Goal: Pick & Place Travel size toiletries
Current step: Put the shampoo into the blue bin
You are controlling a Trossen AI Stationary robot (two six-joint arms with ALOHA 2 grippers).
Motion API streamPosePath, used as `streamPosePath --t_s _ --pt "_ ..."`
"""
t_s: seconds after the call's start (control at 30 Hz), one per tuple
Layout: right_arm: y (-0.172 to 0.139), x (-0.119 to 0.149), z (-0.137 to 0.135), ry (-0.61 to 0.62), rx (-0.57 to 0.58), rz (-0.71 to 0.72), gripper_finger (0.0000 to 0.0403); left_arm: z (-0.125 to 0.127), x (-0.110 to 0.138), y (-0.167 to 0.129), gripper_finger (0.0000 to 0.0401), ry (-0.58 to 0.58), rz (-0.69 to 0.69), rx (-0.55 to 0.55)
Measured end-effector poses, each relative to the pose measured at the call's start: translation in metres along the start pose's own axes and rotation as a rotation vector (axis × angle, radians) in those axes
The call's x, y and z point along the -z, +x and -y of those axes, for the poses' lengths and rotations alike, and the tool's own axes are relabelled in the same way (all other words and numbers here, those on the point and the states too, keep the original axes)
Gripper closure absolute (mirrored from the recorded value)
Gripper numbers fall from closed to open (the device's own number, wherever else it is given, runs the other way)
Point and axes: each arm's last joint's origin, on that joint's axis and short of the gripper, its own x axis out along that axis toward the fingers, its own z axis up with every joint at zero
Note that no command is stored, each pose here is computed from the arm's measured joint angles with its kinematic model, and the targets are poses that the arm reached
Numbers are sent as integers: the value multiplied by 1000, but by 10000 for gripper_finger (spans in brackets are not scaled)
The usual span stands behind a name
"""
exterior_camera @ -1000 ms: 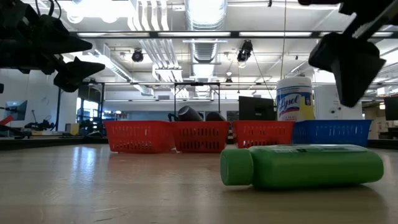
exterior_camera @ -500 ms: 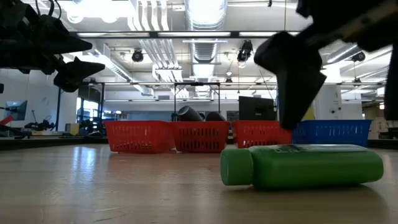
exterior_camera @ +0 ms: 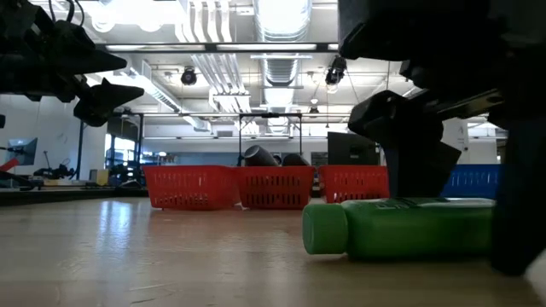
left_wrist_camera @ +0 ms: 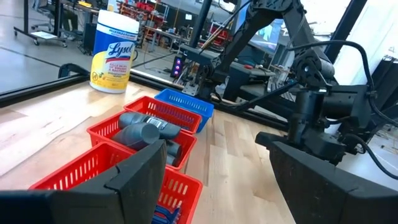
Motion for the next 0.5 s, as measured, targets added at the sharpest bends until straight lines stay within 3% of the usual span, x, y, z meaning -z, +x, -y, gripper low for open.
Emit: streamPosePath --t_s 0.2,0.3,0.4,0.5 --pt "-8 -1 3 8 17 0 225 0 0 0 110 0 0 0" --pt "-30 -4 7 33 48 3 266 0 0 0 110 0 0 0" --pt "-69 -2 15 131 125 29 286 0 0 0 110 0 0 0" --pt "-111 12 29 341 237 28 285 0 0 0 110 0 0 0"
